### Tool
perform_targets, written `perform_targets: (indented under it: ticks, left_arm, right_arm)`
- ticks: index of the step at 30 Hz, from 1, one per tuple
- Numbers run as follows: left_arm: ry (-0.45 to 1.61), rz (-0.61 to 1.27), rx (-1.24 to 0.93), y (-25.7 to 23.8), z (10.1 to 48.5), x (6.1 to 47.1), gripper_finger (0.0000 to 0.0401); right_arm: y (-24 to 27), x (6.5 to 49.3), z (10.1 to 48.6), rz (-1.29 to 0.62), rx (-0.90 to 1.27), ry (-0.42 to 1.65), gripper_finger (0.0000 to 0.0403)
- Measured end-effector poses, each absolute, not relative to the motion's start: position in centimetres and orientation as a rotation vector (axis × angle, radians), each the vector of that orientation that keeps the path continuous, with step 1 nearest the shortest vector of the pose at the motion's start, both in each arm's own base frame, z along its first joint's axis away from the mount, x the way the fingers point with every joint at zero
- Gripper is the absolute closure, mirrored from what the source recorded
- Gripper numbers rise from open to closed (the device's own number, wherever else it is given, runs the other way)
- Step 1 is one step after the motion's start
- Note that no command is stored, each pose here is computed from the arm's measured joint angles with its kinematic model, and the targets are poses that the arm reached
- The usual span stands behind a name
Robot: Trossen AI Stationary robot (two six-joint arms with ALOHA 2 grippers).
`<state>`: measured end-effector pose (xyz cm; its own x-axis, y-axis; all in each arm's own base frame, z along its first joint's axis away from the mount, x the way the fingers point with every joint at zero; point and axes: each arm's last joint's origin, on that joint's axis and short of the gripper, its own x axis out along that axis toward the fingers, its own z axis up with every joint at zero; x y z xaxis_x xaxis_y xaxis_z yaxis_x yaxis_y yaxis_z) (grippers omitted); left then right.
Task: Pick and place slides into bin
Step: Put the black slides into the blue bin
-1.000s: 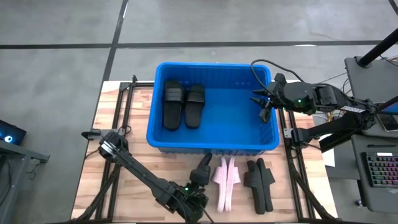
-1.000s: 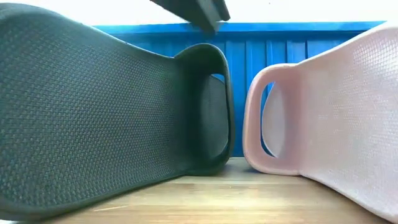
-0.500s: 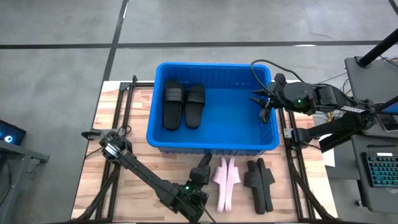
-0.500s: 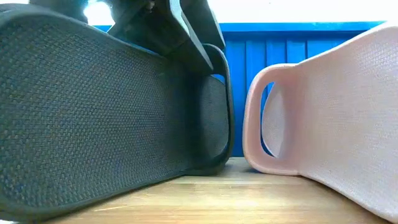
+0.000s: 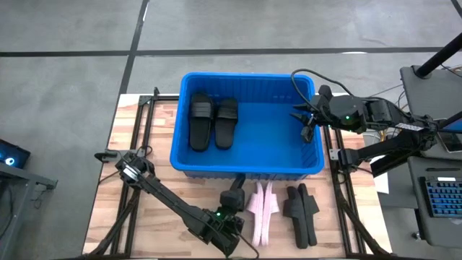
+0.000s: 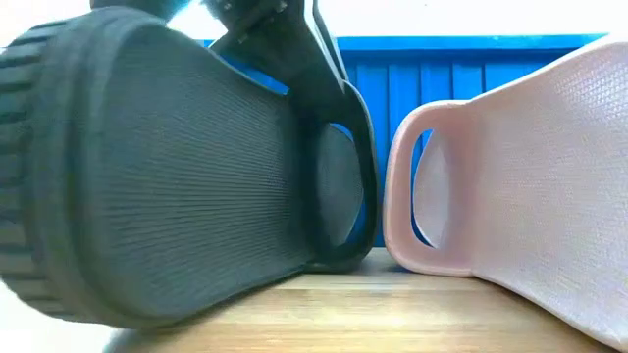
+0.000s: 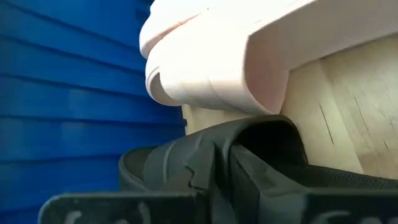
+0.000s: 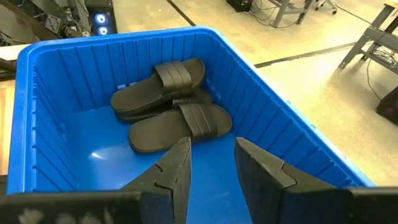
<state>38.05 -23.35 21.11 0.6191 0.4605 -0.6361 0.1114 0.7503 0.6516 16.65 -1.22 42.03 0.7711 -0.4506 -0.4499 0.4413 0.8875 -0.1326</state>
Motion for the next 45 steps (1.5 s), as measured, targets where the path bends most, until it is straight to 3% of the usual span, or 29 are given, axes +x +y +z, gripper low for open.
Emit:
perform_targets:
  ticks: [7, 17, 29, 38, 45]
  left_arm:
    - [0.904, 0.202, 0.699, -23.2, 22.7, 37.8, 0.0398]
    - [0.772, 0.175, 0.548, -21.3, 31.4, 35.5, 0.0401]
    - [0.578, 0.318, 0.186, -16.9, 38.0, 34.0, 0.0401]
    - [0.503, 0.079, 0.059, -16.3, 41.5, 32.4, 0.0401]
    - [0.446, 0.146, 0.144, -14.6, 43.7, 30.6, 0.0401]
  right_arm:
    - [-1.2, 16.6, 42.0, -0.484, -0.020, 0.493, 0.0289]
    - [-1.2, 16.6, 42.0, -0.485, -0.012, 0.490, 0.0289]
    - [-0.8, 17.2, 42.6, -0.346, 0.043, 0.422, 0.0289]
    - [-0.8, 17.5, 43.4, -0.345, 0.056, 0.344, 0.0289]
    - [-0.8, 18.3, 44.0, -0.352, 0.126, 0.260, 0.0289]
